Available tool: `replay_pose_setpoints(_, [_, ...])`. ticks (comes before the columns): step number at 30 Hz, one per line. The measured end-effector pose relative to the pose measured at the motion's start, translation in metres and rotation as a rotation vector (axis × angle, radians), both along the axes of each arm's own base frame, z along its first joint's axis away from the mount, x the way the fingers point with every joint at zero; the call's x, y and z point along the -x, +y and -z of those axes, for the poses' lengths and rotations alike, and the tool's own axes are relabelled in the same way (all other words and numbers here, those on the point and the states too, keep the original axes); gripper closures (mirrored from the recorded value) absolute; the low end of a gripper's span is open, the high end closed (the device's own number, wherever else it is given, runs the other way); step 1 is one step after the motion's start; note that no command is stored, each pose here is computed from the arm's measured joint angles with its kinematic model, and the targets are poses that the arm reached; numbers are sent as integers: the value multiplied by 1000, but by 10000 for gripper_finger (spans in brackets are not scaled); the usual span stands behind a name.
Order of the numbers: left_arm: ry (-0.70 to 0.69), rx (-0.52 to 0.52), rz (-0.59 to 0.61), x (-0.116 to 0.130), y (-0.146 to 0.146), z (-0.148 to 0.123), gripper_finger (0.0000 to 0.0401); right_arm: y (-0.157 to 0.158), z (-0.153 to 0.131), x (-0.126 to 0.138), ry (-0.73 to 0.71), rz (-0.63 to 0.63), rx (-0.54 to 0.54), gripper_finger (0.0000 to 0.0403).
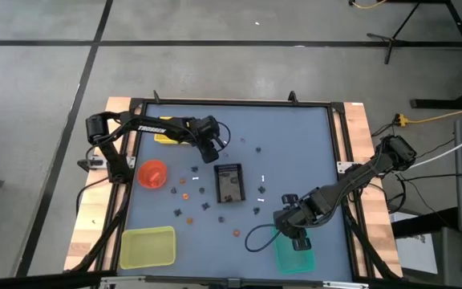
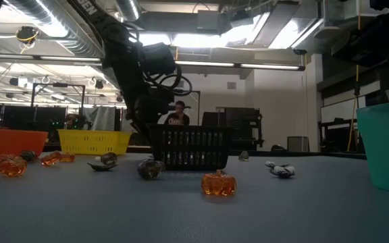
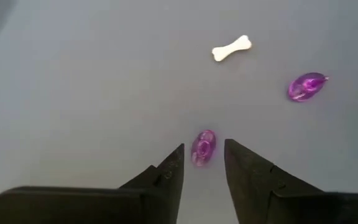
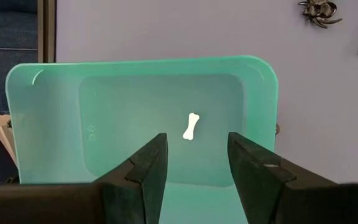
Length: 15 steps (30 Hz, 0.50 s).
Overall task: Sort Halloween decoration
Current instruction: Put the violet witch hat toy into the top yellow bin
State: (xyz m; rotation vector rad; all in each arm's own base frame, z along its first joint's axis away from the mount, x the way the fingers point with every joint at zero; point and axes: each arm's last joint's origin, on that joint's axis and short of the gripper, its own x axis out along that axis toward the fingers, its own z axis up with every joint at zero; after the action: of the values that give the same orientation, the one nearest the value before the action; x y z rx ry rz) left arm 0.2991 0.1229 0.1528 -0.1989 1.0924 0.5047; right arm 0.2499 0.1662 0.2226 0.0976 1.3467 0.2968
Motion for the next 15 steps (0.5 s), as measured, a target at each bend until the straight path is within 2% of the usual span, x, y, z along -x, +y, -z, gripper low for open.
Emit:
replay_pose_setpoints(5, [-2,-2,0,0,0,0,286,0,0,0,0,0,0,237])
replay_pose_setpoints(15, [9,-14,30,0,0,0,293,0,0,0,0,0,0,237])
